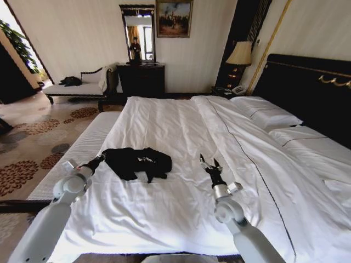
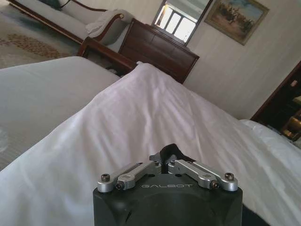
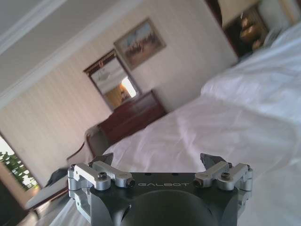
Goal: Fold the clothes on the bed.
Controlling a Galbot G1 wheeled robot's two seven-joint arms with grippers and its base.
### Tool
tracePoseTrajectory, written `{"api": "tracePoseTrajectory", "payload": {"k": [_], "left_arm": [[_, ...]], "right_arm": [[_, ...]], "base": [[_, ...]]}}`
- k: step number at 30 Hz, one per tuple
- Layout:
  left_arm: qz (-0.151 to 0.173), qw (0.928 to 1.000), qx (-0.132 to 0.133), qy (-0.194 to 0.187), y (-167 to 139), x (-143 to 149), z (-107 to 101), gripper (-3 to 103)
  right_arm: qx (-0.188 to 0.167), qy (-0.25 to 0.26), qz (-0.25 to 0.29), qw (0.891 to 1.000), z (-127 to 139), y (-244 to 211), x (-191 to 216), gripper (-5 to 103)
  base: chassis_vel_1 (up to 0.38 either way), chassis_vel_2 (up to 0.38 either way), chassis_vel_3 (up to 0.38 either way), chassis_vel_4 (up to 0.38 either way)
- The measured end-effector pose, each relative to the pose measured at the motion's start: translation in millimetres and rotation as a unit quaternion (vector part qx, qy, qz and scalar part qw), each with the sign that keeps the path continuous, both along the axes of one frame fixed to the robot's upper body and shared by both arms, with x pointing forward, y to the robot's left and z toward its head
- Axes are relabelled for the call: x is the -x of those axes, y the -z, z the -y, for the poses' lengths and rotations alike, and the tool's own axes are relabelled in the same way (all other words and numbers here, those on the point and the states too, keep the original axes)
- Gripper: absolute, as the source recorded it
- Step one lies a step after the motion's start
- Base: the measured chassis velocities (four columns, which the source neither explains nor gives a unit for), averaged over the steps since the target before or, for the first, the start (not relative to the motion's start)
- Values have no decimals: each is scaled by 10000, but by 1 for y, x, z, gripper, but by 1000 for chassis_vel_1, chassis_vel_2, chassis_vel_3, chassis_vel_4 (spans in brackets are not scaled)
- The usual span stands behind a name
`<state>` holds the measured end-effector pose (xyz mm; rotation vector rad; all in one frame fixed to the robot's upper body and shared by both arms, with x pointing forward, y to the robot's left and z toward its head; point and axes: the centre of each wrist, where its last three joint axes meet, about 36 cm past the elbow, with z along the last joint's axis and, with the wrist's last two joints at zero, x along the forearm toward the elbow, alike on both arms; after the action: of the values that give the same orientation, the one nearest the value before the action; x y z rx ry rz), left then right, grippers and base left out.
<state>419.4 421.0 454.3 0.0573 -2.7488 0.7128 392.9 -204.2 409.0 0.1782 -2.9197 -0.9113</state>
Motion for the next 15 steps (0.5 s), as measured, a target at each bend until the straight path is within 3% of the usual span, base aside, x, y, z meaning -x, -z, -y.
{"api": "tracePoseTrajectory", "payload": {"k": [5,6,9,15], "left_arm": [[-32,9998,46,173,20,11,8,1],[-7,9992,29,396,26,15,13,1],[-19,9985,-53,551,32,17,15,1],[66,9955,-546,773,37,20,10,1]], "right_arm": [[-339,-105,-613,9975,-24,-10,-20,100],[-413,-83,-887,9952,-31,-12,-26,100],[-362,-16,-1066,9936,-33,-7,-32,100],[-242,247,-1229,9918,-34,11,-51,100]], "base": [[0,0,0,0],[0,0,0,0],[0,0,0,0],[0,0,0,0]]}}
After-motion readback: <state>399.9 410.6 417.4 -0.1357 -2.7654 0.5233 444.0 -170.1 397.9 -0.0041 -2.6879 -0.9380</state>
